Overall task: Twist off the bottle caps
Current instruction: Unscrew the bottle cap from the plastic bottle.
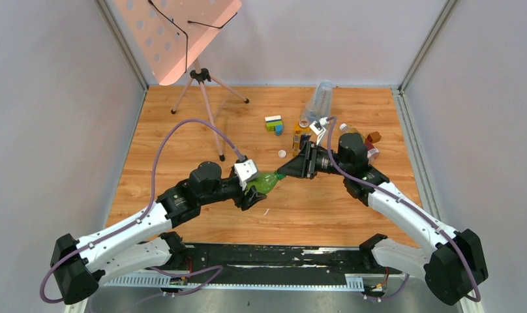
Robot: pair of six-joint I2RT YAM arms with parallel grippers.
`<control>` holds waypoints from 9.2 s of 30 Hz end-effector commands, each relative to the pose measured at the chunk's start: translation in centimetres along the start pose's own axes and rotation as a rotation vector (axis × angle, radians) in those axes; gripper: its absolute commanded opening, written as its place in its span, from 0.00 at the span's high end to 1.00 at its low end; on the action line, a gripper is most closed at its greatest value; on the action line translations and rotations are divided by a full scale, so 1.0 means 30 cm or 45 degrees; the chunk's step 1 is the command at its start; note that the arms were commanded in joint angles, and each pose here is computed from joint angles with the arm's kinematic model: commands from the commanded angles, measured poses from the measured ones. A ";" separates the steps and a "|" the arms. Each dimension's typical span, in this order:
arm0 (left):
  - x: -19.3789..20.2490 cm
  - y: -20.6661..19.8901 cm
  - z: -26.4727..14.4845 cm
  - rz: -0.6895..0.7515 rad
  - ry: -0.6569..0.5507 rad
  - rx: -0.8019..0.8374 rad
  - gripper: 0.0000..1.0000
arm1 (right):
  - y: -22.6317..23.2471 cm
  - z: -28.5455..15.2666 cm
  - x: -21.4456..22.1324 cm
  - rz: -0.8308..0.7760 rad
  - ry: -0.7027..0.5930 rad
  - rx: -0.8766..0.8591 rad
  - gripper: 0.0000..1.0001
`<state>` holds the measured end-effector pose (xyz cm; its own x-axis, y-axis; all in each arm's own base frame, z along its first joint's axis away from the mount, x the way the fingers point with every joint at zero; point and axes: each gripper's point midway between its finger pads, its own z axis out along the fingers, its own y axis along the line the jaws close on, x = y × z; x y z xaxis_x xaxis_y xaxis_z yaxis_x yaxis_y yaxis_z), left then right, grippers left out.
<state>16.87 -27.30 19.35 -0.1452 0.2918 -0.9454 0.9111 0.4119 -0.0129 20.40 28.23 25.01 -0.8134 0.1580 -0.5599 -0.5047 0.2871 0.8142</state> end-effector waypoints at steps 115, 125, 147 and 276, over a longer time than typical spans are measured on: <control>-0.052 -0.041 -0.016 0.079 -0.088 0.078 1.00 | 0.057 -0.002 0.034 -0.141 0.076 -0.093 0.52; -0.053 -0.035 -0.028 0.060 -0.101 0.056 1.00 | 0.060 -0.027 0.066 -0.280 0.107 -0.125 0.66; -0.096 -0.092 -0.033 -0.046 -0.204 0.256 1.00 | 0.099 -0.058 0.067 -0.733 0.077 -0.257 1.00; -0.094 0.100 -0.123 0.172 -0.534 -0.295 1.00 | -0.004 -0.124 -0.044 0.020 -0.141 0.302 0.19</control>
<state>18.74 -23.08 20.88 0.1416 0.0790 -0.9868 0.7864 0.5965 0.1606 21.43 24.59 26.16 -0.7585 0.2659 -0.5949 -0.4068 0.5199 0.7511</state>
